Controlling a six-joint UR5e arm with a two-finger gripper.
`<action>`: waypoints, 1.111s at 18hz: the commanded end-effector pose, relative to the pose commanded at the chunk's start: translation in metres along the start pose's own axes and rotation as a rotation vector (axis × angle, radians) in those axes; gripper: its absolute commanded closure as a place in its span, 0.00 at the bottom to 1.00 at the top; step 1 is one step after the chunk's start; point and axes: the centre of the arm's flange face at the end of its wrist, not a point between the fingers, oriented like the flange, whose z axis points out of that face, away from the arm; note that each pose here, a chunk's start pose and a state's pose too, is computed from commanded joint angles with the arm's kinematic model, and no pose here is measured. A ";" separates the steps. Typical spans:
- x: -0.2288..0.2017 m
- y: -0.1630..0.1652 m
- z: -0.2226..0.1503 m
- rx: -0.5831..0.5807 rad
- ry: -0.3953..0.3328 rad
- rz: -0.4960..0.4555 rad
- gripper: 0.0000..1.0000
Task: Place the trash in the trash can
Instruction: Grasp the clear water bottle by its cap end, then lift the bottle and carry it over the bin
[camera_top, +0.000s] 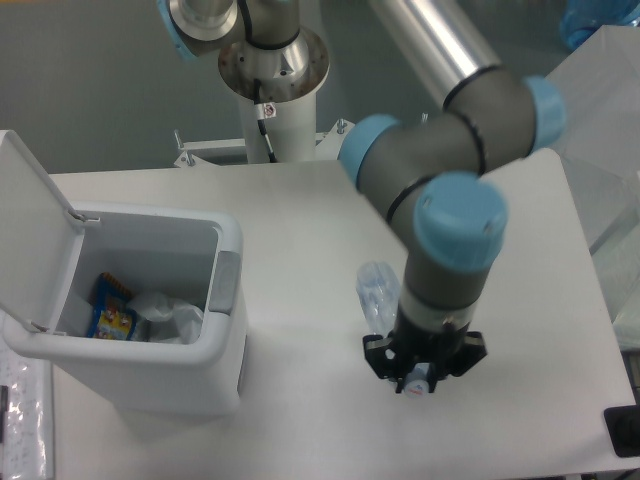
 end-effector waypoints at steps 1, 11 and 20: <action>0.004 -0.003 -0.015 0.042 0.021 0.005 0.94; 0.032 -0.017 -0.125 0.354 0.292 0.073 0.95; 0.076 -0.018 -0.183 0.520 0.503 0.153 0.94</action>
